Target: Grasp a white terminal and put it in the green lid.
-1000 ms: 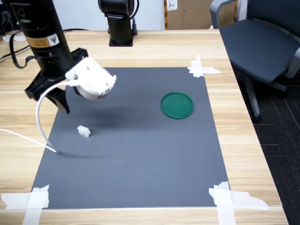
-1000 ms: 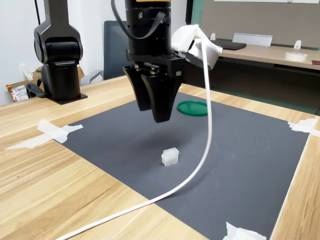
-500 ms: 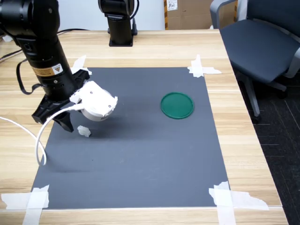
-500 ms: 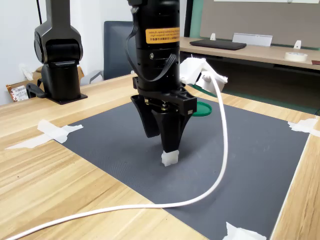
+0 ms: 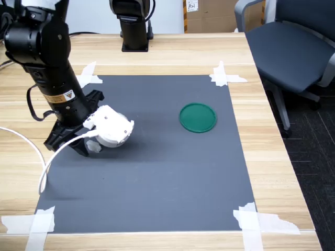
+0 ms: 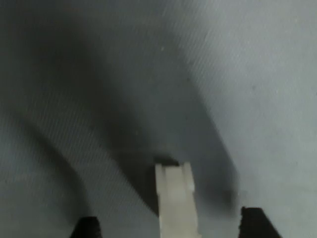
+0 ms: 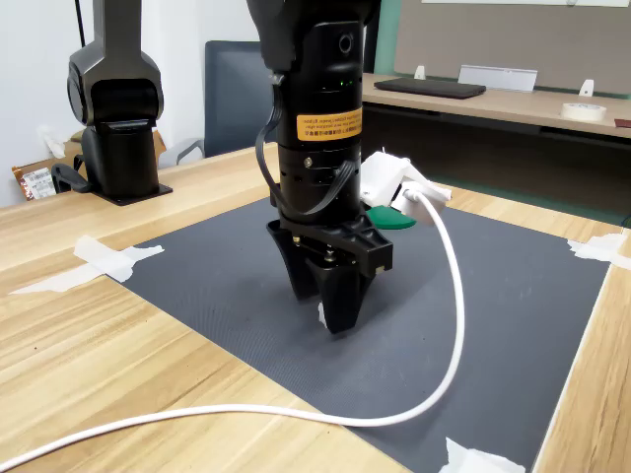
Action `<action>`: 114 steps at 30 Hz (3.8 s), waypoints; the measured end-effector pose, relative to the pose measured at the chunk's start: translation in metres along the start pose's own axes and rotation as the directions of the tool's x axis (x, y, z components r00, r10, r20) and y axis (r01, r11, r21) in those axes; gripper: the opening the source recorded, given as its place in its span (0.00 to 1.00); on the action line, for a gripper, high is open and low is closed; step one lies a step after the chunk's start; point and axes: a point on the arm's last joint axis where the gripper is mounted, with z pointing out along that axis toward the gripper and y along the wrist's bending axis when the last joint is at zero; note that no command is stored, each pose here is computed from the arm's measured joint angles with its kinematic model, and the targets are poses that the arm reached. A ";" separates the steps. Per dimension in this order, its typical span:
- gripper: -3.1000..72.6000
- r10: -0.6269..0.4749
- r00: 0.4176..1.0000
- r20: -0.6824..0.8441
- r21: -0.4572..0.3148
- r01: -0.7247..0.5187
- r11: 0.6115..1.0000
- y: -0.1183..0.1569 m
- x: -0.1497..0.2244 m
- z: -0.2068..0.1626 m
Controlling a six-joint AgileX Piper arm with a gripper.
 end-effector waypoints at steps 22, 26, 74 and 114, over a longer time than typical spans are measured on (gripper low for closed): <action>0.63 0.028 1.000 0.013 -0.009 -0.027 1.000 -0.001 -0.001 0.009; 0.50 0.027 1.000 0.010 -0.016 -0.027 1.000 0.000 -0.001 0.009; 0.14 0.245 0.947 0.207 0.010 -0.253 0.967 0.101 -0.097 -0.152; 0.14 -0.032 0.999 0.040 -0.026 0.034 0.999 0.164 -0.178 -0.028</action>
